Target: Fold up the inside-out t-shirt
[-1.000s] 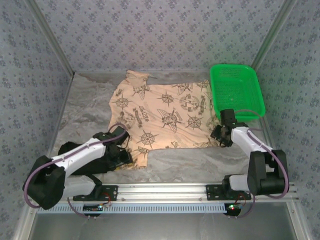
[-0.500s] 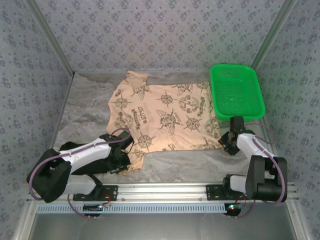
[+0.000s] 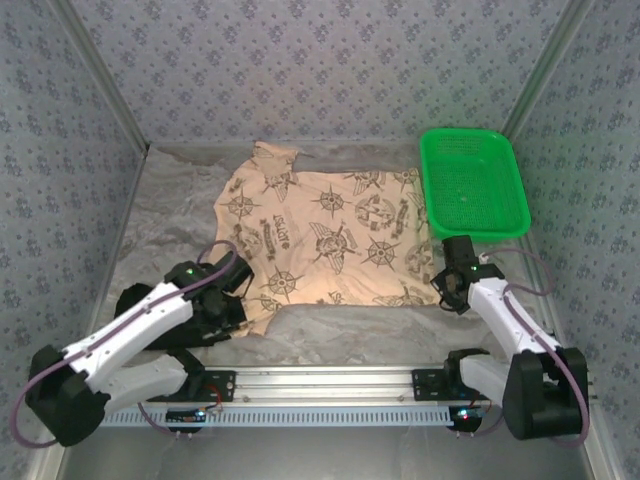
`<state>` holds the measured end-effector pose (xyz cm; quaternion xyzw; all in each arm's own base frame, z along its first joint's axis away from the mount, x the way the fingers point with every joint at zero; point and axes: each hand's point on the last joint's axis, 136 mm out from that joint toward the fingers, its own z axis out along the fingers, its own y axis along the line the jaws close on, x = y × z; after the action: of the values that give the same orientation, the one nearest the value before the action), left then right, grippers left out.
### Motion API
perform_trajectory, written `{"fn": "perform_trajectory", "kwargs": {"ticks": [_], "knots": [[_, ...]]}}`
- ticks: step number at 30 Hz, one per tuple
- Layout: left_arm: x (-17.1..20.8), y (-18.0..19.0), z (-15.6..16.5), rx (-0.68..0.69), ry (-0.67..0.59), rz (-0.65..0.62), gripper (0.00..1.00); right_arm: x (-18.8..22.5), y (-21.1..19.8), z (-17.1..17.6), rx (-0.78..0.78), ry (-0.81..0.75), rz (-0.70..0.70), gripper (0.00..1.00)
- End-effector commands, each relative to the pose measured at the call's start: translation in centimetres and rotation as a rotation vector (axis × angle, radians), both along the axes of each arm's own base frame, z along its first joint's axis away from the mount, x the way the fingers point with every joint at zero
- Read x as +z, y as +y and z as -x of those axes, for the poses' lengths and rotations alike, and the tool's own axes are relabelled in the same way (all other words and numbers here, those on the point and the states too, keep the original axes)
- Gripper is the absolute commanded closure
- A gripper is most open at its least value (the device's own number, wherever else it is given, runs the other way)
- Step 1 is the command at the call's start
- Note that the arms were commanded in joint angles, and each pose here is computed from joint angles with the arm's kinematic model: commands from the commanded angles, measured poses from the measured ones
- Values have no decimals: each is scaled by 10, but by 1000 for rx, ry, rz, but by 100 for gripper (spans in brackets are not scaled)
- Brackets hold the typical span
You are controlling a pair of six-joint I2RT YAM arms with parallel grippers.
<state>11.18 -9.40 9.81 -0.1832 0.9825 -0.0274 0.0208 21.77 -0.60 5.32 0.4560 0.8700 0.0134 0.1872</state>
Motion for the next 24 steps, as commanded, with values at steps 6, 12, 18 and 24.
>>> {"fn": "perform_trajectory", "kwargs": {"ticks": [6, 12, 18, 24], "knots": [[53, 37, -12, 13, -134, -161, 100, 13, 14, 4, -69, 39, -20, 74], [37, 24, -11, 39, -110, -92, 100, -19, 68, 30, -62, 119, -171, 43], [39, 26, -13, 28, -121, -103, 100, -51, 83, 45, -117, 206, -190, 54], [40, 33, -12, 43, -109, -140, 100, -54, 64, 52, -168, 212, -98, 99]]}}
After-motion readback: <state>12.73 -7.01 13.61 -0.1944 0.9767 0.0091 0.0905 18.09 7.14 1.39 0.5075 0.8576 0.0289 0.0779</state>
